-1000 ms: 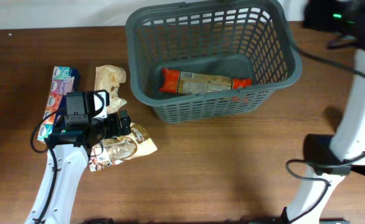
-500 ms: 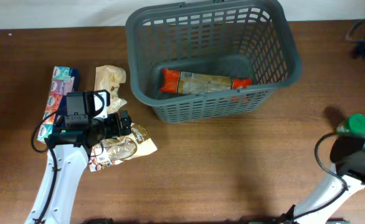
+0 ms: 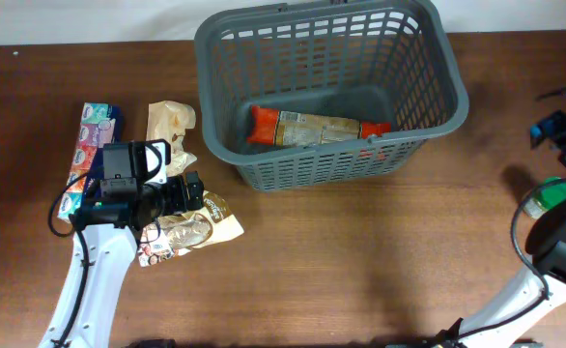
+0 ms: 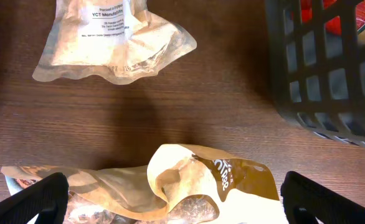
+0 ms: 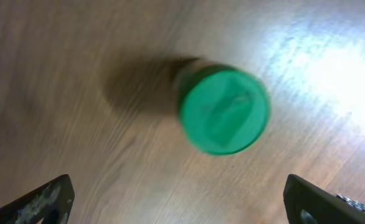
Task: Pack container
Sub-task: 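Lower the right gripper over the green-lidded jar and grasp it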
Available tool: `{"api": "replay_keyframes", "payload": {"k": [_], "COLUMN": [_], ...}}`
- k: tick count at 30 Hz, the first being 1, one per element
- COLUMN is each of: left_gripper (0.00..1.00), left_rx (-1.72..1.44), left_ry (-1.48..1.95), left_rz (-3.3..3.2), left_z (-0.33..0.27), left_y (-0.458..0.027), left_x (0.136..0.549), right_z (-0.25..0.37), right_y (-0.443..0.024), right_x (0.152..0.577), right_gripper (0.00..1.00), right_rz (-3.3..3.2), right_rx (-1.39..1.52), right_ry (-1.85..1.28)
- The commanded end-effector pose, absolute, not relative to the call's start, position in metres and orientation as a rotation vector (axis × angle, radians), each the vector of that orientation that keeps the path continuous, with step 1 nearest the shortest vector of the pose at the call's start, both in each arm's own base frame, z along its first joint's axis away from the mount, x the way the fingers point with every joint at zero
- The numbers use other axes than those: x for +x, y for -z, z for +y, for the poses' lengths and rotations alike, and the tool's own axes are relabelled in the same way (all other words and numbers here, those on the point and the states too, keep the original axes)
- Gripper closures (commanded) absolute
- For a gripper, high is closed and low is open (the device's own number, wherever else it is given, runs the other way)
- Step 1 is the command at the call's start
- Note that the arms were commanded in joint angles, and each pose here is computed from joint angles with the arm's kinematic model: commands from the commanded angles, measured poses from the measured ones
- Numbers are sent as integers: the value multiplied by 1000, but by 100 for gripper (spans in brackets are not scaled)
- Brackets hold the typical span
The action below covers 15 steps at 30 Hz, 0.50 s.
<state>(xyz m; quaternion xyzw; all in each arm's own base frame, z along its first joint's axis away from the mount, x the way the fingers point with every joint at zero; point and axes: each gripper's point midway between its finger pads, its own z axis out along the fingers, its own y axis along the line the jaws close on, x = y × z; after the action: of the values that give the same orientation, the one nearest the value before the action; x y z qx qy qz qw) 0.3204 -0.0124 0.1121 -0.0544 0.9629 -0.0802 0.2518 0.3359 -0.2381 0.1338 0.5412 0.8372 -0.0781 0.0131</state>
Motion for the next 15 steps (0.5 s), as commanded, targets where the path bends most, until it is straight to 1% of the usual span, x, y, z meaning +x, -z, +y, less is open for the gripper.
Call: {"api": "replay_keyframes", "payload": {"k": [1, 5, 15], "left_gripper": [1, 1, 1], "left_rx": [-124, -123, -124], "left_ry": [229, 229, 229], "left_rz": [2614, 2613, 2614], "left_z": [-14, -14, -14], "left_y": [-114, -114, -114], "left_x": [323, 323, 323], "right_z": [-257, -269, -273], "right_y": [-136, -136, -132], "right_x": [321, 314, 321], "right_gripper": [1, 1, 1], "right_rz": [2538, 2500, 2457], "right_rx": [1779, 1824, 1828], "right_ry": [263, 262, 260]}}
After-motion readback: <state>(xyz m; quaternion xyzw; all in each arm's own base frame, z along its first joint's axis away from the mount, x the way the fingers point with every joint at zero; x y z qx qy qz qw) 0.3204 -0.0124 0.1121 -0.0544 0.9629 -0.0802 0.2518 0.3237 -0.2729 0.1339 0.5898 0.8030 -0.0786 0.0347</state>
